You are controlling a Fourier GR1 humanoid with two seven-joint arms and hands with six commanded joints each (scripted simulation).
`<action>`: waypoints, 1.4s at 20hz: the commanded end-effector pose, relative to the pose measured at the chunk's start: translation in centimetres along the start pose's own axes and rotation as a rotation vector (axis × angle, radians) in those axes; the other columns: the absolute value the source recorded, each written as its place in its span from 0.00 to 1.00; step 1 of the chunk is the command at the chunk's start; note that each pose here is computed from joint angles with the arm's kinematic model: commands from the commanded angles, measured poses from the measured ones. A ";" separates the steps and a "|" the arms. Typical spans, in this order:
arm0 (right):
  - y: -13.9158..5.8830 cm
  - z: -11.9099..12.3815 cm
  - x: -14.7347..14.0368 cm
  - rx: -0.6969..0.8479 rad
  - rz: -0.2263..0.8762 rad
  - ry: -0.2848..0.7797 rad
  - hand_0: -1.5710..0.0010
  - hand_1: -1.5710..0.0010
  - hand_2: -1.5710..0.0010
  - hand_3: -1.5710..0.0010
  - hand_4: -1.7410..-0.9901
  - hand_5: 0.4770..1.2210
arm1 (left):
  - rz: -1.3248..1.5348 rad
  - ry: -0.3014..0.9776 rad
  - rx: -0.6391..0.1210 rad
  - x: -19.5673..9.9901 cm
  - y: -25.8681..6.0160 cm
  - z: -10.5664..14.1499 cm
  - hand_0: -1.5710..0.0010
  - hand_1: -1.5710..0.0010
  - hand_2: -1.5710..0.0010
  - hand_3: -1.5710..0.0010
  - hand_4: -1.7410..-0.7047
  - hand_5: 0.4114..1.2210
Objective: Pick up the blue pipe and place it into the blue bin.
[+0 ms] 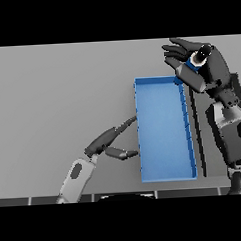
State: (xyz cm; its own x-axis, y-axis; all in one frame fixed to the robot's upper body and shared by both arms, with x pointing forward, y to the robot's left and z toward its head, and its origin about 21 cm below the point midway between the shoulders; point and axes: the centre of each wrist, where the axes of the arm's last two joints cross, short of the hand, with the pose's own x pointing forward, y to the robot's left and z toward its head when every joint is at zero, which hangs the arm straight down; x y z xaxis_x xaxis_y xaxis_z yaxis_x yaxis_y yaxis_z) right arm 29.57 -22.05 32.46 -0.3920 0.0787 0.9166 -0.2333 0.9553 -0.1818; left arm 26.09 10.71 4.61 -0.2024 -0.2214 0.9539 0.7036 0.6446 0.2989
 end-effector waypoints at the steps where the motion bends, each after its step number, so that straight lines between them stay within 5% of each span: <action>1: -0.9 0.7 -0.8 -0.025 -0.011 0.034 0.00 0.00 0.00 0.00 0.00 1.00 | -0.002 -0.003 -0.004 -0.1 -0.1 0.0 1.00 1.00 1.00 1.00 0.84 0.00; 7: -2.8 5.7 -6.5 -0.149 -0.044 0.245 0.00 0.00 0.00 0.00 0.00 1.00 | 0.005 -0.005 -0.007 -0.1 0.0 0.3 1.00 1.00 1.00 1.00 0.84 0.01; 17: -0.8 13.1 -12.9 -0.363 -0.062 0.635 0.00 0.00 0.00 0.03 0.00 1.00 | 0.016 0.014 -0.011 0.0 -0.1 0.5 1.00 1.00 1.00 1.00 0.82 0.01; 18: -0.4 13.3 -13.3 -0.371 -0.058 0.660 0.00 0.00 0.00 0.20 0.00 1.00 | 0.016 0.002 -0.017 0.2 -0.3 0.6 1.00 1.00 1.00 1.00 0.82 0.01; 22: 0.6 13.9 -14.9 -0.428 0.023 0.704 0.00 0.01 0.00 0.46 0.00 1.00 | 0.012 0.001 -0.012 0.2 -0.4 0.8 1.00 1.00 1.00 1.00 0.83 0.01; 23: 0.6 13.8 -15.2 -0.430 0.038 0.709 0.07 0.15 0.15 0.50 0.08 1.00 | 0.008 0.006 -0.013 0.2 -0.3 0.7 1.00 1.00 1.00 1.00 0.83 0.01; 25: 0.3 13.6 -15.9 -0.432 0.068 0.734 0.40 0.46 0.45 0.68 0.32 1.00 | 0.004 0.013 -0.020 -0.1 -0.7 0.8 1.00 1.00 1.00 1.00 0.83 0.01; 28: 0.5 13.7 -16.1 -0.325 0.137 0.780 0.69 0.72 0.72 0.84 0.62 0.95 | 0.010 0.009 -0.013 0.3 -0.3 0.5 1.00 1.00 1.00 1.00 0.83 0.02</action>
State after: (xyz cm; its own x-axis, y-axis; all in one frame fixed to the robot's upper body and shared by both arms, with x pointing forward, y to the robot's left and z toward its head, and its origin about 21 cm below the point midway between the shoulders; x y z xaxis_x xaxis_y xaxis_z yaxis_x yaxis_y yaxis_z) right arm 23.63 -26.70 12.92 0.3209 0.2689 0.9082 0.0837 0.9471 -0.3100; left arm 25.46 10.84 4.80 -0.1889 -0.2219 0.9566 0.7144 0.6373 0.2889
